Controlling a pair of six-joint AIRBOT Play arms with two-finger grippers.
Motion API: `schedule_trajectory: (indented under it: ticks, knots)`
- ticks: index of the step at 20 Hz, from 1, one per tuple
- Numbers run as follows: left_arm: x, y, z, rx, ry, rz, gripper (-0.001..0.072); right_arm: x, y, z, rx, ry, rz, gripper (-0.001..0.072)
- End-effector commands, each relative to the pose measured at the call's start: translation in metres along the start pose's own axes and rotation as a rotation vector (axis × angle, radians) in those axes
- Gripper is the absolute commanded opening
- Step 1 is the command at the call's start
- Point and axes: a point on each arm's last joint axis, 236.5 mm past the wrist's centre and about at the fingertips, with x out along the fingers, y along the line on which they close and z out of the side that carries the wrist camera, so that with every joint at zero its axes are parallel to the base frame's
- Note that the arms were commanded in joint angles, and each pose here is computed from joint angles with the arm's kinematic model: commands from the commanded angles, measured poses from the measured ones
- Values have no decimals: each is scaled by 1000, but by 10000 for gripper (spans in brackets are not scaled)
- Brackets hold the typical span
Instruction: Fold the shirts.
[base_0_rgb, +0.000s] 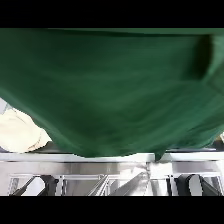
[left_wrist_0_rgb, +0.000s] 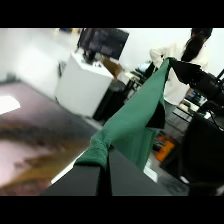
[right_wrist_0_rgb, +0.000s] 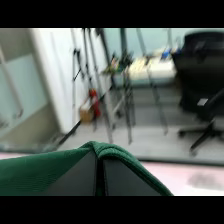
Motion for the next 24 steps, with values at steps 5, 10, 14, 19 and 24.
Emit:
schedule_trajectory:
  ticks: [5,10,14,19,24]
  knots:
    - [68,257,-165,-463,311,222,24,103,-105,-272,318,589,-35,18]
    - [81,376,-214,-676,339,209,22,159,-160,-370,542,617,-54,18]
    - [93,415,-221,-702,340,216,22,165,-182,-411,620,675,-37,18]
    - [76,439,-281,-756,508,342,14,117,-195,-481,639,893,-21,18]
    - [62,430,-340,-900,608,361,13,97,-192,-529,704,991,-11,18]
